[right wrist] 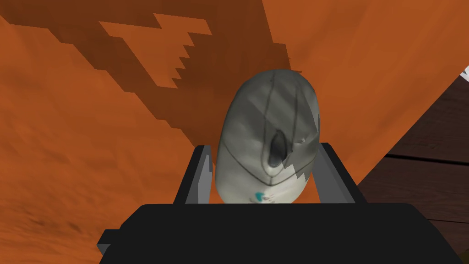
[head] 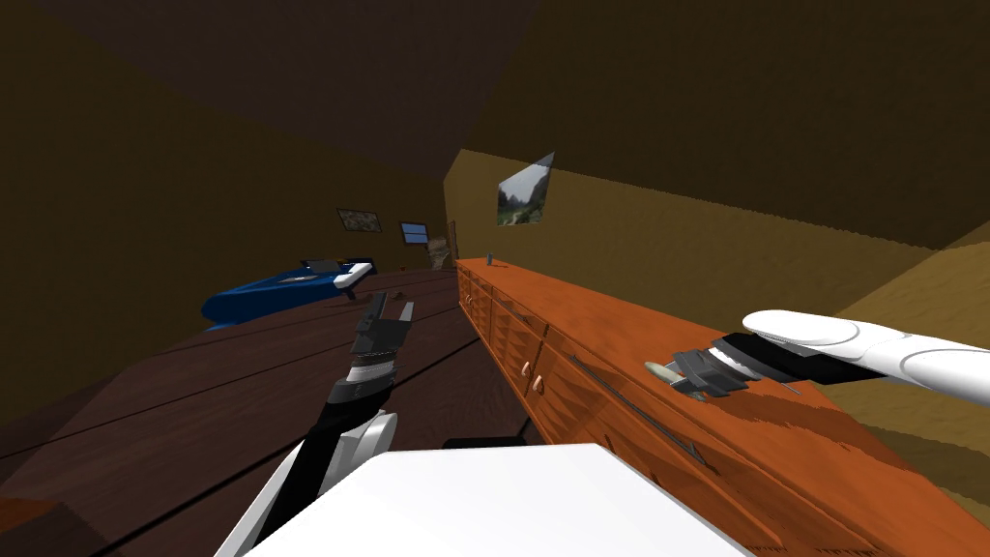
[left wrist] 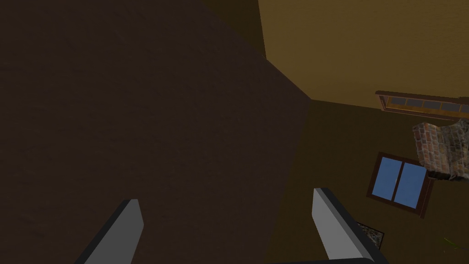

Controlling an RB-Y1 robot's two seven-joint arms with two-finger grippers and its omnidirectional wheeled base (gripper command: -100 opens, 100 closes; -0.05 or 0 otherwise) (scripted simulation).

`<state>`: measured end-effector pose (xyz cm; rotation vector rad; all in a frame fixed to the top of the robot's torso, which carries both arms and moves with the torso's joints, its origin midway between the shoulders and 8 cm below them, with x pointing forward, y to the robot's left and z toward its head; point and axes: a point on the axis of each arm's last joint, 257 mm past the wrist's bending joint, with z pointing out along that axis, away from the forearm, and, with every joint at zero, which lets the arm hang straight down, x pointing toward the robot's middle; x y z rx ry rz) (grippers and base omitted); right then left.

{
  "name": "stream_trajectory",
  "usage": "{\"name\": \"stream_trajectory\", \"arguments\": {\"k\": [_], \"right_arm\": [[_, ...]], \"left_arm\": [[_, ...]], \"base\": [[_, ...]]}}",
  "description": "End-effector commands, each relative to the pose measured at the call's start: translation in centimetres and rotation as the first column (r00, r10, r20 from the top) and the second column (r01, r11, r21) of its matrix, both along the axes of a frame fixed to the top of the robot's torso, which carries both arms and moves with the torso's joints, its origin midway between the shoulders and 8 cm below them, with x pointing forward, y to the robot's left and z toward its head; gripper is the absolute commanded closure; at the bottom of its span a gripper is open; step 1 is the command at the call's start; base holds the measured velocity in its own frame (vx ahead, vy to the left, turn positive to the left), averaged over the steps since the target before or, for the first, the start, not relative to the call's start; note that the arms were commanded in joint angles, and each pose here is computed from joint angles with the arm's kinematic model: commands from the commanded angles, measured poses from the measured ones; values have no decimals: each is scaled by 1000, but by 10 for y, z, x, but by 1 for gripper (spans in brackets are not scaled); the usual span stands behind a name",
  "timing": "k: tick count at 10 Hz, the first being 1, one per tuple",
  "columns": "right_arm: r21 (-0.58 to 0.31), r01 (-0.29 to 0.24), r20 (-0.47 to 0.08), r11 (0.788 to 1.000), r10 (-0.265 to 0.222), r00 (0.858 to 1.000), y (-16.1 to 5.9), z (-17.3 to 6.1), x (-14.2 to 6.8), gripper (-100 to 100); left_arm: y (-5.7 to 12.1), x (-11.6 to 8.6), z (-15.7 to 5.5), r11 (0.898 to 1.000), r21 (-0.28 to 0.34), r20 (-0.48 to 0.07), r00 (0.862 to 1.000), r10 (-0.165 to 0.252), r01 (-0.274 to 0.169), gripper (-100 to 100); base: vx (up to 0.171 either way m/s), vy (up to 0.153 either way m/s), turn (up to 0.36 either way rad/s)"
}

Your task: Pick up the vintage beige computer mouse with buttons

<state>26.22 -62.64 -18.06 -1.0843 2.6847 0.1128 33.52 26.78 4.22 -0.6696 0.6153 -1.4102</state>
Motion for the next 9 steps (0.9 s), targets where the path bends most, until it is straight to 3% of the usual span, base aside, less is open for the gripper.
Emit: {"name": "stream_trajectory", "arguments": {"k": [1,2,3,5,6,8,9], "right_arm": [[0,0,0,1000,0,1000,0,0,0,100],[0,0,0,1000,0,1000,0,0,0,0],[-20,-5,41,1000,5,999,2,18,12,100],[-16,-7,29,1000,8,1000,4,15,8,100],[-33,-20,58,999,21,998,9,30,20,100],[-32,-16,46,999,17,999,8,27,15,100],[-46,-34,68,998,37,997,16,40,27,100]], "left_arm": [[0,0,0,1000,0,0,1000,0,0,0],[0,0,0,1000,0,0,1000,0,0,0],[0,0,0,1000,0,0,1000,0,0,0],[0,0,0,1000,0,0,1000,0,0,0],[0,0,0,1000,0,0,1000,0,0,0],[0,0,0,1000,0,0,1000,0,0,0],[0,0,0,1000,0,0,1000,0,0,0]], "base": [[0,0,0],[0,0,0],[18,-29,-178],[19,-31,-59],[18,-38,-175],[16,-28,-44],[18,-34,-137]]}}
